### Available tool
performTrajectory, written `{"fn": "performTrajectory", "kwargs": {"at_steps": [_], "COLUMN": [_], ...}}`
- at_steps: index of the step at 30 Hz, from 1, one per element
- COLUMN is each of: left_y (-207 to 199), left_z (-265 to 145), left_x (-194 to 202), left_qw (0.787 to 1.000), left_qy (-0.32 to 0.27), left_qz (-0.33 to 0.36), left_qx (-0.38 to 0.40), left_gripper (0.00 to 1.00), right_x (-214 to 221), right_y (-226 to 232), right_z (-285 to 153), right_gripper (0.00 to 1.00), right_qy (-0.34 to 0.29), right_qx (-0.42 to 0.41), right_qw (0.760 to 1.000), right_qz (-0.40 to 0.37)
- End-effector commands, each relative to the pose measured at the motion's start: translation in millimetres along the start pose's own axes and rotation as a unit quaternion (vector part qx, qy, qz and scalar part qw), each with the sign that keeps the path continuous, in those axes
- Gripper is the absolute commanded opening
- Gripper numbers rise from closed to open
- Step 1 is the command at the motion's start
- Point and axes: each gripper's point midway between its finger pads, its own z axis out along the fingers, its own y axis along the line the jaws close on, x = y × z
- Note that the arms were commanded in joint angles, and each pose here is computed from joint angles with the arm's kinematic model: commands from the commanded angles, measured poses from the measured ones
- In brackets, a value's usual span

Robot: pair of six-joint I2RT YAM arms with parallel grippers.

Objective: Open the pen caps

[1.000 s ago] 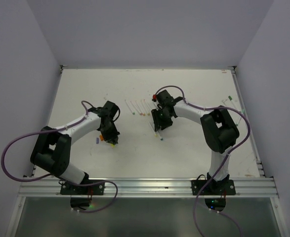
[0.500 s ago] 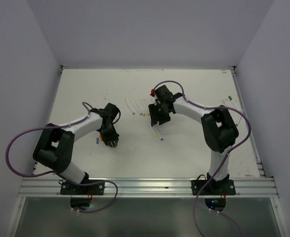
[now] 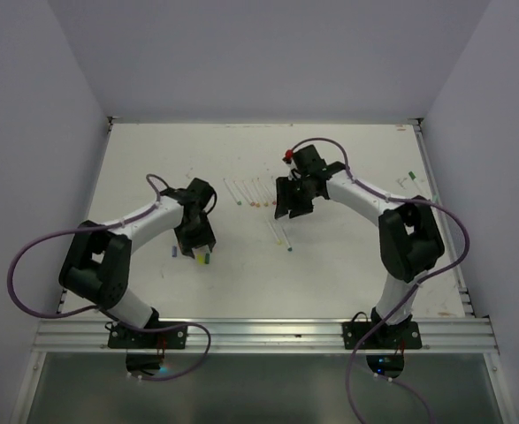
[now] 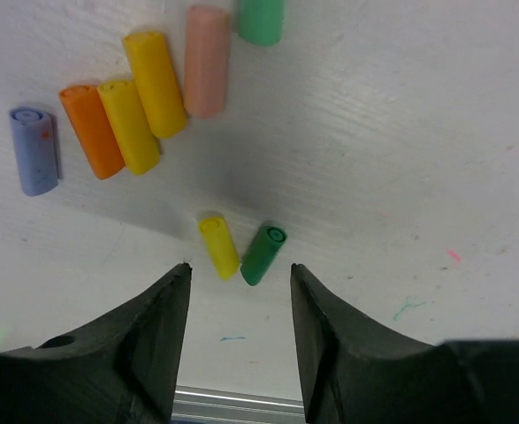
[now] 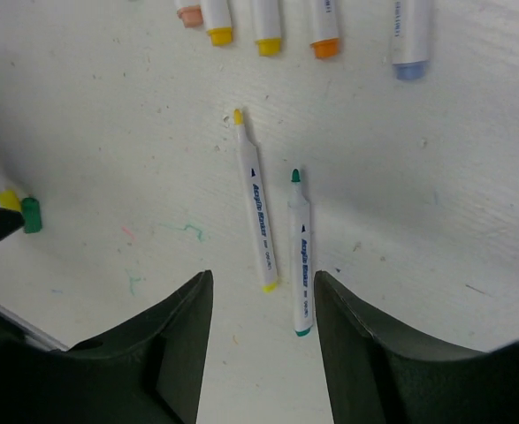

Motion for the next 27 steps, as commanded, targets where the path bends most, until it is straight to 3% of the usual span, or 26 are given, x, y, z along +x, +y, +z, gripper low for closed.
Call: {"fn": "performTrajectory", "kwargs": {"at_steps": [1,3,4,6,7,10,13,16,19,27], "left_y": [-29,-50,-61,-79,-86,-112,-134,-152,-157,-155], "left_z": [-63,-101,-113,-136,-141,-148,-153,-168,-181,-141], "left_x": [-57,-77,-80,-86,-90,-84,-74,-64,-53,-36], "left_qw": [0.990,0.978,0.973,0.961,0.956,0.945,0.933,0.900,0.866,0.858], "left_qy": [-0.123,-0.169,-0.177,-0.204,-0.219,-0.231,-0.228,-0.243,-0.261,-0.226], "left_qz": [0.041,0.066,0.074,0.098,0.105,0.149,0.194,0.242,0.280,0.331], "left_qx": [0.052,0.102,0.127,0.160,0.166,0.177,0.201,0.268,0.321,0.321], "left_gripper": [0.55,0.59,0.71,0.74,0.77,0.79,0.79,0.79,0.79,0.79], "right_x": [-45,-70,-81,-93,-95,-80,-71,-58,-24,16], "right_y": [-15,-42,-71,-105,-146,-217,-271,-294,-312,-338], "right_z": [-43,-65,-80,-106,-123,-156,-191,-203,-206,-184], "right_gripper": [0.53,0.54,0.54,0.58,0.59,0.62,0.64,0.76,0.78,0.79], "right_qy": [-0.067,-0.106,-0.126,-0.154,-0.173,-0.196,-0.220,-0.216,-0.201,-0.230], "right_qx": [-0.040,0.004,0.034,0.083,0.137,0.193,0.244,0.296,0.345,0.396], "right_qw": [0.993,0.986,0.979,0.964,0.945,0.906,0.879,0.878,0.859,0.837], "right_qz": [0.094,0.127,0.157,0.198,0.242,0.322,0.346,0.307,0.321,0.298]}}
